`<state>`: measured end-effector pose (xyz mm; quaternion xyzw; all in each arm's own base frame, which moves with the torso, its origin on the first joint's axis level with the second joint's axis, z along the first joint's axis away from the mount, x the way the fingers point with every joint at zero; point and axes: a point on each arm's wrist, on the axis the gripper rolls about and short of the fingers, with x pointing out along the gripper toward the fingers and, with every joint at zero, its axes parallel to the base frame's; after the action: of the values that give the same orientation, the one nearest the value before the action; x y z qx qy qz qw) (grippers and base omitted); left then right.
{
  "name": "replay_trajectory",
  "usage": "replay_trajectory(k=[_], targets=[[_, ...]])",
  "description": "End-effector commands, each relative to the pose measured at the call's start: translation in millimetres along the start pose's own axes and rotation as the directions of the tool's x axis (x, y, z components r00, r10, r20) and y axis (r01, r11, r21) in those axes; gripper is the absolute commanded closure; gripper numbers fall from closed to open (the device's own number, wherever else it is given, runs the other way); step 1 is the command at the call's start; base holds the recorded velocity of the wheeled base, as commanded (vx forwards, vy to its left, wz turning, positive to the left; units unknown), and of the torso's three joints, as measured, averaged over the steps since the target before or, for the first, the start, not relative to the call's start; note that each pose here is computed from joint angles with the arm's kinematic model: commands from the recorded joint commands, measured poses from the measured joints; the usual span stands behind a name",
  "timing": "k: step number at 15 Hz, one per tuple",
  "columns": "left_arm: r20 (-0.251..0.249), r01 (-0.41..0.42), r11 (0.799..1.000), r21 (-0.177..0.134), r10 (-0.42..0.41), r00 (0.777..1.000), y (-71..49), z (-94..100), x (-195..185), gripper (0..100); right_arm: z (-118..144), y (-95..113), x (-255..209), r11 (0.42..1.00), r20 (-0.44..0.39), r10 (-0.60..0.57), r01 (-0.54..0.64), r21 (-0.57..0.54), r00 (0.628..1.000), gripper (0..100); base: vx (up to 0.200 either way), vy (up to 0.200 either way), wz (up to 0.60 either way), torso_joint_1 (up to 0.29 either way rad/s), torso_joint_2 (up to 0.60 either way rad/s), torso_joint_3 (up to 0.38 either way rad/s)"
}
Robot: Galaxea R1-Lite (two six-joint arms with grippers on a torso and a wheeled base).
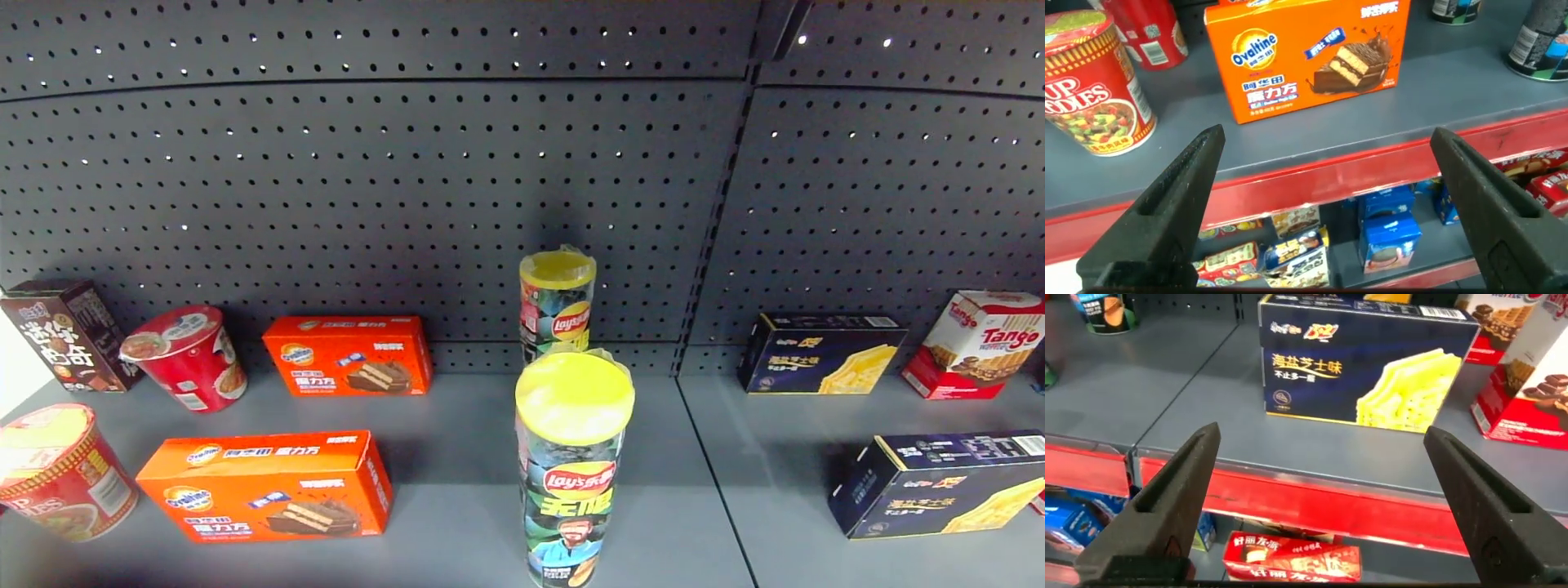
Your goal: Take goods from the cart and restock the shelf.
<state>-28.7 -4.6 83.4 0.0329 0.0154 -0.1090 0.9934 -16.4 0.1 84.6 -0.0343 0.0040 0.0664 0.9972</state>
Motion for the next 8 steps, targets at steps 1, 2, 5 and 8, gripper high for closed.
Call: replay_trajectory(k=[1,2,5,8], targets=[[0.000,-0.001,1.000,0.000,0.001,1.000,0.0,0.0,0.0,0,0.1,0.1,0.2,1.000,-0.001,0.006,-0.006,0.000,1.000,0,-0.200,0.000,0.00,0.002,0.00,0.002],[0.000,-0.001,1.000,-0.001,0.001,1.000,0.0,0.0,0.0,0,0.1,0.1,0.2,1.000,-0.001,0.006,-0.006,0.000,1.000,0,0.000,0.000,0.00,0.000,0.00,0.000],[0.000,-0.001,1.000,-0.007,0.001,1.000,0.0,0.0,0.0,0,0.1,0.1,0.3,1.000,-0.002,0.006,-0.006,0.000,1.000,0,0.000,0.000,0.00,0.000,0.00,0.000],[0.000,-0.001,1.000,0.000,0.001,1.000,0.0,0.0,0.0,0,0.1,0.1,0.2,1.000,-0.001,0.006,-0.006,0.000,1.000,0,0.000,0.000,0.00,0.000,0.00,0.000]])
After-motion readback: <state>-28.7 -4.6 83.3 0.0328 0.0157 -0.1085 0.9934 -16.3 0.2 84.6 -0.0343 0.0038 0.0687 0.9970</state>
